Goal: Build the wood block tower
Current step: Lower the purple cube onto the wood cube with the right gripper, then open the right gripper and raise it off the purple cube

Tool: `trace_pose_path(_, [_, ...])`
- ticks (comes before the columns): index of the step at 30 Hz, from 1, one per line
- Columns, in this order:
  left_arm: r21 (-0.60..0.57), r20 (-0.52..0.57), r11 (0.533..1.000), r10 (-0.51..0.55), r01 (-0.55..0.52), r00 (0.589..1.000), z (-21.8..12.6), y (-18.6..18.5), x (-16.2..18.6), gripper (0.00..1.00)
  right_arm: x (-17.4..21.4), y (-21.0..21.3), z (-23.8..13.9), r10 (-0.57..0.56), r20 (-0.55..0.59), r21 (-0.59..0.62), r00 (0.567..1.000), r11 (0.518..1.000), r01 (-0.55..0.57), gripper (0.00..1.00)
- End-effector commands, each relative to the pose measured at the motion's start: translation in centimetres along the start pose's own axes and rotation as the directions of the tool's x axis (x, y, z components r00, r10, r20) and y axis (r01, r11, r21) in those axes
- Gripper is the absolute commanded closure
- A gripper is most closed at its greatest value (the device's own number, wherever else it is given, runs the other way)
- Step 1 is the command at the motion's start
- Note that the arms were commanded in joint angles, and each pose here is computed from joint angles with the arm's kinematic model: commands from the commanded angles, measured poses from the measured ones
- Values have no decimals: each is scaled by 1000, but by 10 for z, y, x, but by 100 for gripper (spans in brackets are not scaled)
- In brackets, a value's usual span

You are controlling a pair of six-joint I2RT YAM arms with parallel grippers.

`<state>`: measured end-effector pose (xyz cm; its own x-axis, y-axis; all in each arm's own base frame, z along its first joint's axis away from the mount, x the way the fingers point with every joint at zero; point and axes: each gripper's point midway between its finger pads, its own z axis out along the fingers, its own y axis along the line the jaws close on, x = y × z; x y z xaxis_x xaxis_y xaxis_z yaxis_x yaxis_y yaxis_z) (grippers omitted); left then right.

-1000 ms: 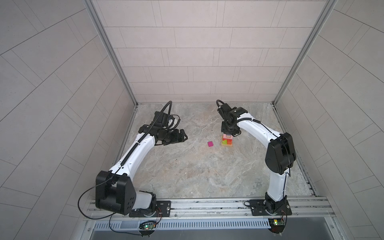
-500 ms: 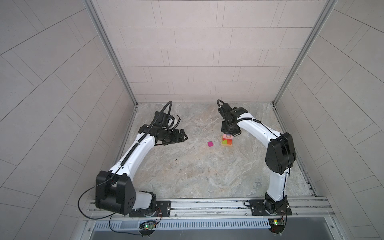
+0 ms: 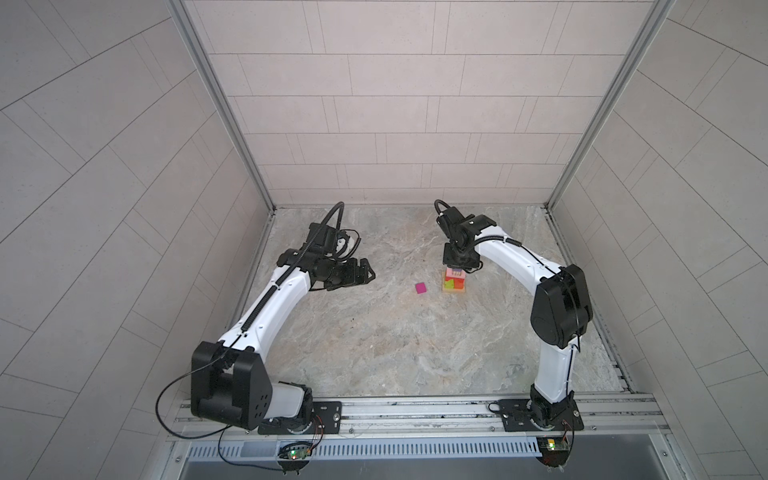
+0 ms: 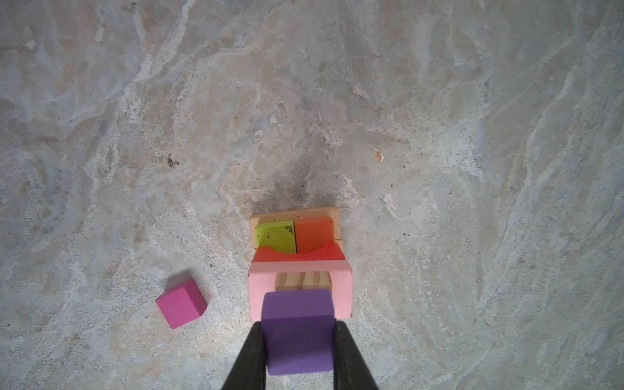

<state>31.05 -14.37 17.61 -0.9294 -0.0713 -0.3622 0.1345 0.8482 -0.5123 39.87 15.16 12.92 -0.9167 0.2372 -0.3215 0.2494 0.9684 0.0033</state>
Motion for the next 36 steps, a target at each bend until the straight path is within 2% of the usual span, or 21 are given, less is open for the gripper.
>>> trace_pose_path(1, [-1, 1, 1000, 10, -10, 1000, -3, -1, 3, 8, 5, -8, 6, 12, -16, 34, 1000, 999, -12, 83])
trace_pose_path(18, [-2, 1, 1000, 10, -10, 1000, -3, 0, 4, 8, 6, -8, 8, 14, -18, 30, 1000, 999, -14, 83])
trace_pose_path(22, [-2, 1, 1000, 10, -10, 1000, -3, 0, 4, 8, 6, -8, 8, 11, -21, 29, 1000, 1000, -11, 80])
trace_pose_path(28, [-3, 0, 1000, 9, -9, 1000, -3, 0, 4, 8, 6, -6, 7, 9, -19, 22, 1000, 1000, -9, 69])
trace_pose_path(30, [-3, -1, 1000, 10, -10, 1000, -3, 0, 4, 8, 6, -9, 7, 13, -17, 34, 1000, 999, -13, 60])
trace_pose_path(33, [-3, -1, 1000, 9, -9, 1000, -3, 0, 4, 8, 4, -7, 5, 10, -13, 24, 1000, 1000, -10, 52])
trace_pose_path(36, [-1, -1, 1000, 9, -9, 1000, -3, 0, 4, 8, 4, -6, 5, 4, -13, 14, 1000, 1000, -4, 50])
